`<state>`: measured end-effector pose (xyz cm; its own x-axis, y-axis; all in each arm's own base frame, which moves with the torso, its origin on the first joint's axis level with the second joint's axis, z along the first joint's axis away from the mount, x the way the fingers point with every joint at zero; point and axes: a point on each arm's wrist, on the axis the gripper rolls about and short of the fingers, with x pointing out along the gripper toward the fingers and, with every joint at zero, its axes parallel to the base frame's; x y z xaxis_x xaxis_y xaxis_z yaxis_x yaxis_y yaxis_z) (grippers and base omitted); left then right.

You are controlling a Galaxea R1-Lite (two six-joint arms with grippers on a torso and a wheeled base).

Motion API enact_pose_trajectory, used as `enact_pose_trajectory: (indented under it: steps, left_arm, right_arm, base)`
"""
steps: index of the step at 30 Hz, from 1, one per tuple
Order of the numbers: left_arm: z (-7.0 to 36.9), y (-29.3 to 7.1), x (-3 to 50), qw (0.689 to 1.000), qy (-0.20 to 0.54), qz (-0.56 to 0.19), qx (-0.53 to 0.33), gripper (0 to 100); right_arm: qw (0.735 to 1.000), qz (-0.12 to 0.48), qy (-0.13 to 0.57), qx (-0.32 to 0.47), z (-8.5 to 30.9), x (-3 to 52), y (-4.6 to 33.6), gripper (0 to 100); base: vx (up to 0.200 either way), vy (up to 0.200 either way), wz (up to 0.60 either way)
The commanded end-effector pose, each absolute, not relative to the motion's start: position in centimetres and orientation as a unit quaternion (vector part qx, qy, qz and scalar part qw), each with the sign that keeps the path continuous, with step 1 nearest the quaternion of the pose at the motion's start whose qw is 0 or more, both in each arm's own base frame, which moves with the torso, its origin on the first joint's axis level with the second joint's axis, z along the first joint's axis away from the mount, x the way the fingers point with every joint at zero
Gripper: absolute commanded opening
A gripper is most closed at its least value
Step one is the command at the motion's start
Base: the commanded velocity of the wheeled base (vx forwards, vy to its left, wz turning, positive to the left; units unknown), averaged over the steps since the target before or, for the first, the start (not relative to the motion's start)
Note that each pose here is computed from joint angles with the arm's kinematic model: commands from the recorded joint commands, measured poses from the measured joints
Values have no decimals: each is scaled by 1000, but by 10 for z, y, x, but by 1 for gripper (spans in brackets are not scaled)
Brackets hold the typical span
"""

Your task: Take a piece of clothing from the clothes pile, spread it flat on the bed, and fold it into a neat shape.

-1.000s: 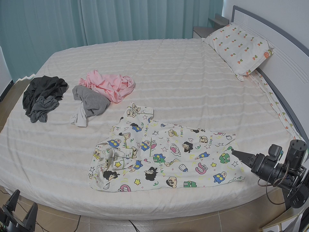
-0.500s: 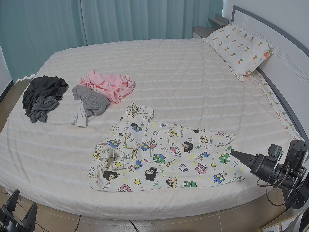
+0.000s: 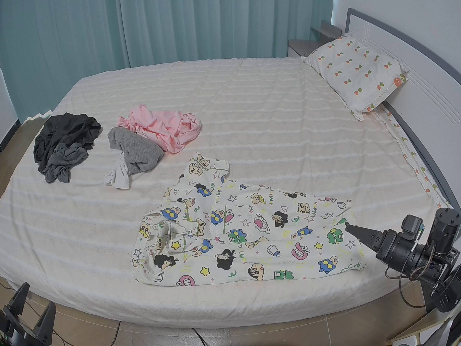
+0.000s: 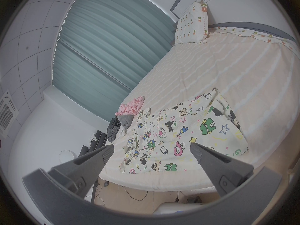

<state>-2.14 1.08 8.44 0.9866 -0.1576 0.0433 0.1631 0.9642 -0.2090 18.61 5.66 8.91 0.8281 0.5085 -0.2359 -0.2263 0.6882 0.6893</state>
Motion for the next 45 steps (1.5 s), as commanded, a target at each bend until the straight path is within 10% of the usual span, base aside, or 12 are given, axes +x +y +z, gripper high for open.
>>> enact_pose_trajectory:
  steps: [1, 45]
  left_arm:
    - [81, 11, -21, 991, -13, -81, -107, 100]
    - [81, 12, -21, 987, -9, -127, -101, 100]
  right_arm:
    - [894, 205, 213, 337, 88, 182, 56, 100]
    - [890, 201, 233, 336, 80, 186, 58, 100]
  base:
    - [0, 0, 0]
    - [0, 0, 0]
